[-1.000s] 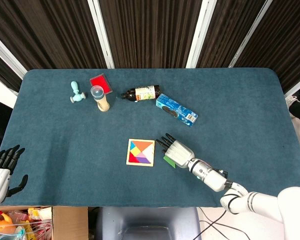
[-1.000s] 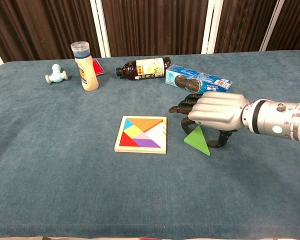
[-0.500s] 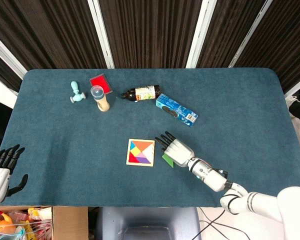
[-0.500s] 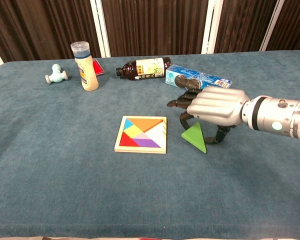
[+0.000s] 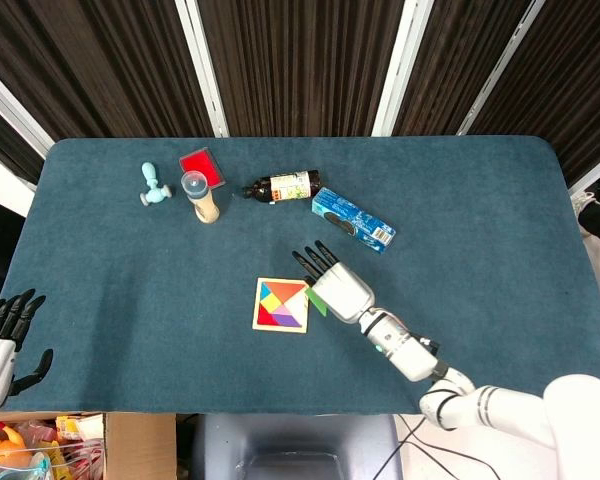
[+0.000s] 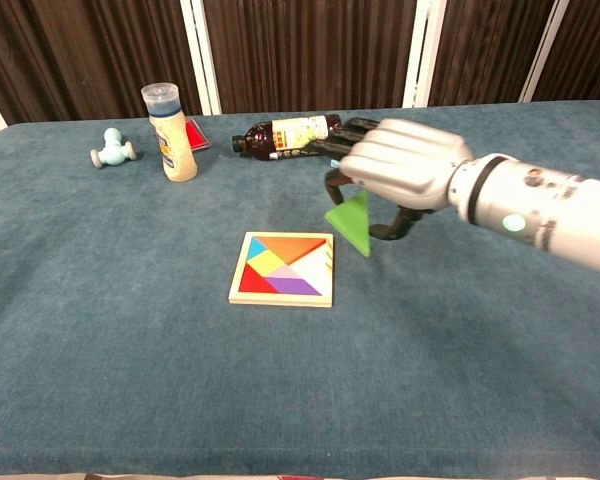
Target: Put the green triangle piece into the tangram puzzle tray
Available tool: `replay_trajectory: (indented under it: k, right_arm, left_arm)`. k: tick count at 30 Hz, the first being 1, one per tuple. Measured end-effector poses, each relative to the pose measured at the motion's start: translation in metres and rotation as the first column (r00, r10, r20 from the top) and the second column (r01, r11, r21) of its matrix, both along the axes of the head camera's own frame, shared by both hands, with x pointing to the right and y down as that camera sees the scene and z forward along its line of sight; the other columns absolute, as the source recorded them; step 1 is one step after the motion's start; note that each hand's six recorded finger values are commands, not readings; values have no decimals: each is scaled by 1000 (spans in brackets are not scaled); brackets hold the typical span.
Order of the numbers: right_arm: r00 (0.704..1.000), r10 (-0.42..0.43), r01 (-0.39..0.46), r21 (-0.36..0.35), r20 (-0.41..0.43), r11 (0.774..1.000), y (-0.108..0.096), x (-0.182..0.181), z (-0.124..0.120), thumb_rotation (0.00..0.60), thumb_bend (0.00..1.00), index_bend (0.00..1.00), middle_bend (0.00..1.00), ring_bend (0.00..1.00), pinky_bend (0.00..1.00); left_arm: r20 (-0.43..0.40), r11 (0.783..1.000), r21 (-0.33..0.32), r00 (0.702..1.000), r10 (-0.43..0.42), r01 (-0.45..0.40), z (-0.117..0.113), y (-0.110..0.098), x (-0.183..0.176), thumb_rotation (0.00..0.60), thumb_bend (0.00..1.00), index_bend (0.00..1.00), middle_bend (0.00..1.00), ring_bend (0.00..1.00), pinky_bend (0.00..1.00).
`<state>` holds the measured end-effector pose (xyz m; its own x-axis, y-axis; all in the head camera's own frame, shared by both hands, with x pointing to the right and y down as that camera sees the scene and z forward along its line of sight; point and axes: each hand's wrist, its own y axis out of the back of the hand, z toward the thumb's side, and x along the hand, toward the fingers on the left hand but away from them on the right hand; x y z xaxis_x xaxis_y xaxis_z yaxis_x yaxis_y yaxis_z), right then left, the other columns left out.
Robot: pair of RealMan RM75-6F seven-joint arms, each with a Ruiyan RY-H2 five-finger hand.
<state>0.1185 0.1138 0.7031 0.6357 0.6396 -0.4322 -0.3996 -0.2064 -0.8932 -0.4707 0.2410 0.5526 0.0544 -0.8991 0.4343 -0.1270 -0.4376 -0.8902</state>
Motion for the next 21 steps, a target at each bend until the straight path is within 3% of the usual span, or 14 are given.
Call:
replay_trajectory:
  k: [9,21]
  right_arm:
    - [999,3,0,71,-52,997,11,-41,10,600,462,704,0,0,0]
    - [993,-19,28,68,-120,997,22,-55,28,600,461,700,0,0,0]
  left_arm:
    - [-12,1000,11,1000,-9,9,-4,0,-4,600,450,0,0,0,29]
    - [-26,1000,8,1000,-1,1,-4,0,-4,600,450,0,0,0,29]
